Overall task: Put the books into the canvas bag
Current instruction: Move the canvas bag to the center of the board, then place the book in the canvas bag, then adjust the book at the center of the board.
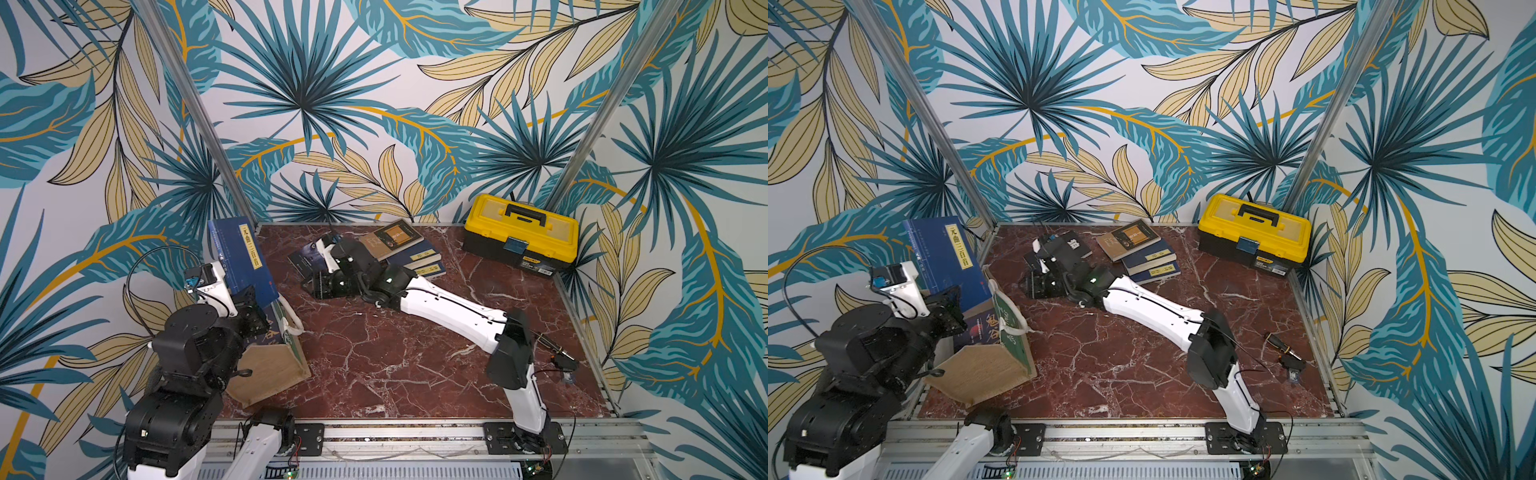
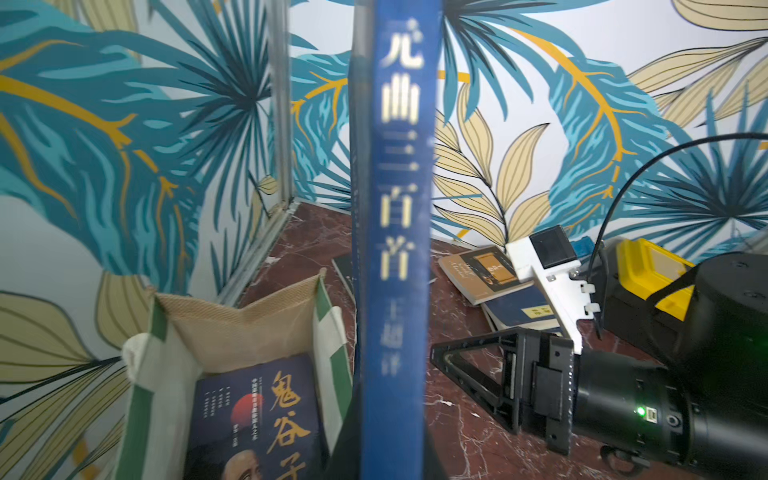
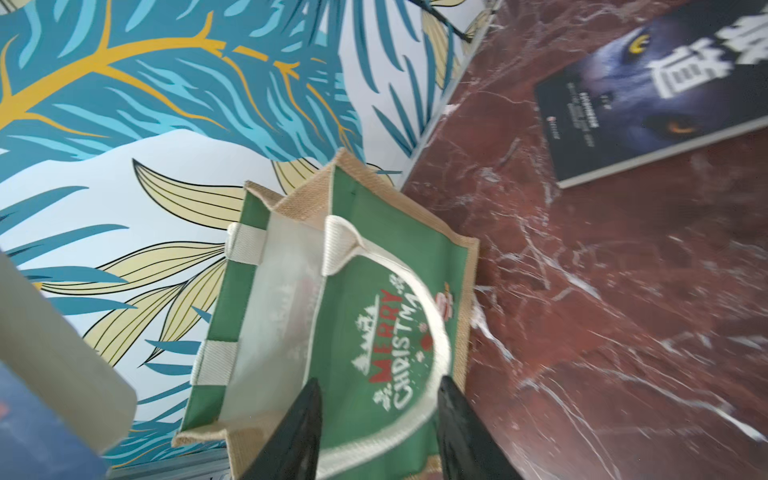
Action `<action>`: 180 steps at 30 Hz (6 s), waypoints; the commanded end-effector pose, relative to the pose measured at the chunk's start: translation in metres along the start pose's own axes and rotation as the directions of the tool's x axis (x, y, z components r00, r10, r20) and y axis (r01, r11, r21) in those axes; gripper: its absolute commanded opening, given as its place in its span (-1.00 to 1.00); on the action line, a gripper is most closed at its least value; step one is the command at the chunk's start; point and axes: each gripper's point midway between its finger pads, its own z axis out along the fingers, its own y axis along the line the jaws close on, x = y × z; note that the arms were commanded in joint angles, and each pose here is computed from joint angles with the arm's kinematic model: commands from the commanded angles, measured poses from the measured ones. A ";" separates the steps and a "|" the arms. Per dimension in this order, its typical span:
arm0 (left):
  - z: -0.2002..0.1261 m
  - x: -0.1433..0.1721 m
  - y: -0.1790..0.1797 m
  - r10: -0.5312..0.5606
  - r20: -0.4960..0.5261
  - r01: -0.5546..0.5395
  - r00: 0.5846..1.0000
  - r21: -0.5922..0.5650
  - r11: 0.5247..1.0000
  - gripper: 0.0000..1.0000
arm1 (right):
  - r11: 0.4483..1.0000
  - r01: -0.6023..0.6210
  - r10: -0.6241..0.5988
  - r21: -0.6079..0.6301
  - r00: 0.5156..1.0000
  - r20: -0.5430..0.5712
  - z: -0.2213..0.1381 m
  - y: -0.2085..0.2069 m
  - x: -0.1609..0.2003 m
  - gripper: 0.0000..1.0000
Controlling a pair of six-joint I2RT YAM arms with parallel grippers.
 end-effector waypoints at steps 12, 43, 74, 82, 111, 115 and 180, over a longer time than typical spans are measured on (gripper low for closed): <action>-0.001 0.005 0.014 0.030 -0.019 -0.031 0.999 -0.073 0.997 -1.00 | 0.997 0.044 -0.036 0.062 0.990 -0.135 0.057 -0.008 0.043 -0.35; 0.056 0.096 -0.173 0.034 -0.484 0.244 0.874 0.499 0.832 -1.00 | 0.843 -0.147 0.026 0.518 0.972 0.234 -0.213 -0.147 0.047 -1.00; 0.037 0.180 -0.196 0.230 -0.551 0.076 0.802 0.476 0.876 -1.00 | 0.895 -0.202 0.124 0.398 0.969 0.212 -0.209 -0.168 0.047 -1.00; 0.038 0.204 -0.190 0.243 -0.610 0.073 0.754 0.447 0.892 -1.00 | 0.901 -0.186 0.105 0.391 0.970 0.221 -0.211 -0.163 0.040 -1.00; 0.085 0.286 -0.189 0.121 -0.816 0.168 0.565 0.257 0.952 -0.68 | 0.909 -0.158 0.090 0.386 0.978 0.189 -0.208 -0.160 0.042 -1.00; 0.083 0.269 -0.182 0.114 -0.792 0.165 0.600 0.262 0.951 -0.37 | 0.910 -0.154 0.084 0.385 0.978 0.193 -0.209 -0.159 0.039 -0.90; 0.300 0.063 -0.077 -0.008 -0.590 0.122 0.807 0.155 0.980 0.20 | 0.889 -0.034 -0.065 0.457 0.978 0.200 -0.090 -0.142 -0.091 -0.33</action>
